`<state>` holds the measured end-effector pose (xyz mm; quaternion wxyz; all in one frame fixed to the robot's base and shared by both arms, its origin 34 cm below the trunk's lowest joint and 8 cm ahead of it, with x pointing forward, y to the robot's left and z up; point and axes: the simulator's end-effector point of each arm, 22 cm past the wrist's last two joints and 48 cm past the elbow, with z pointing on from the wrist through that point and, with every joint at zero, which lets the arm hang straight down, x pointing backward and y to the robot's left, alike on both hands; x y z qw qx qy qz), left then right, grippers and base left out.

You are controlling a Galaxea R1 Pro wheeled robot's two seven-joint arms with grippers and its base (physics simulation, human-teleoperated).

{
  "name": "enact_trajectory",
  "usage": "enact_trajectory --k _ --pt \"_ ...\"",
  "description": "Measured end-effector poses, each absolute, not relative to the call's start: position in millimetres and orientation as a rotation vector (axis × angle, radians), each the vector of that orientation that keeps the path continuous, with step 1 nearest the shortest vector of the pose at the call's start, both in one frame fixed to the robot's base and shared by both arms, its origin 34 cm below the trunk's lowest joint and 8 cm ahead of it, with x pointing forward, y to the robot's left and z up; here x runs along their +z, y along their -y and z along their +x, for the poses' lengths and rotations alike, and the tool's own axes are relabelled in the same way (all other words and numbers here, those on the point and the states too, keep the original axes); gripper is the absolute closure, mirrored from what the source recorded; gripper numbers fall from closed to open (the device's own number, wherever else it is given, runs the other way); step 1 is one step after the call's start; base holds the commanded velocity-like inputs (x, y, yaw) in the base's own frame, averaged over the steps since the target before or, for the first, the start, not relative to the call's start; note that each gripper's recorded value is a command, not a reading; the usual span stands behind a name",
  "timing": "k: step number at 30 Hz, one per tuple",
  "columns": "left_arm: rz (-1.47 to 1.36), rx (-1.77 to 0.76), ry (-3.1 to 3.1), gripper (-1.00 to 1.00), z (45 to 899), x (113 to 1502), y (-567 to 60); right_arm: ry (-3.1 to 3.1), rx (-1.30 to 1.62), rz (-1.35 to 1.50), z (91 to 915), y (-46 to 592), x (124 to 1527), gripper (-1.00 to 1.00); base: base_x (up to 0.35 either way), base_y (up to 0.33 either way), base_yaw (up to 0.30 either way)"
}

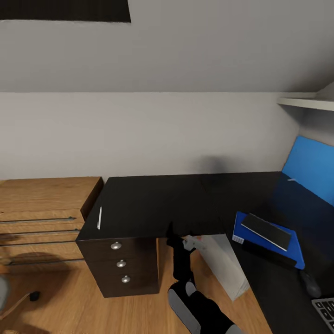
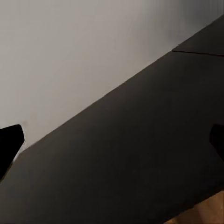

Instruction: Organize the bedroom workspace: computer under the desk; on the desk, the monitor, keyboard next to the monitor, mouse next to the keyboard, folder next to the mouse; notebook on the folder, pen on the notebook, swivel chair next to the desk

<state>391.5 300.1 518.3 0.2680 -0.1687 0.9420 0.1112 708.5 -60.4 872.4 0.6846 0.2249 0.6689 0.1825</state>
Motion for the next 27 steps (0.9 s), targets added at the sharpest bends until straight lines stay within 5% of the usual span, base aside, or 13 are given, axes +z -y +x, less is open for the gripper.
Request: enact_trajectory --k 15,27 --pt "-0.448 0.282 -2.437 -1.0 408 538 -299 -1.505 0.409 0.455 705 59 867 -1.0 0.026 0.019 0.279" --pt "-0.458 0.298 -2.418 -1.0 402 538 -304 -1.508 0.387 0.457 706 66 861 -1.0 0.211 0.233 0.282"
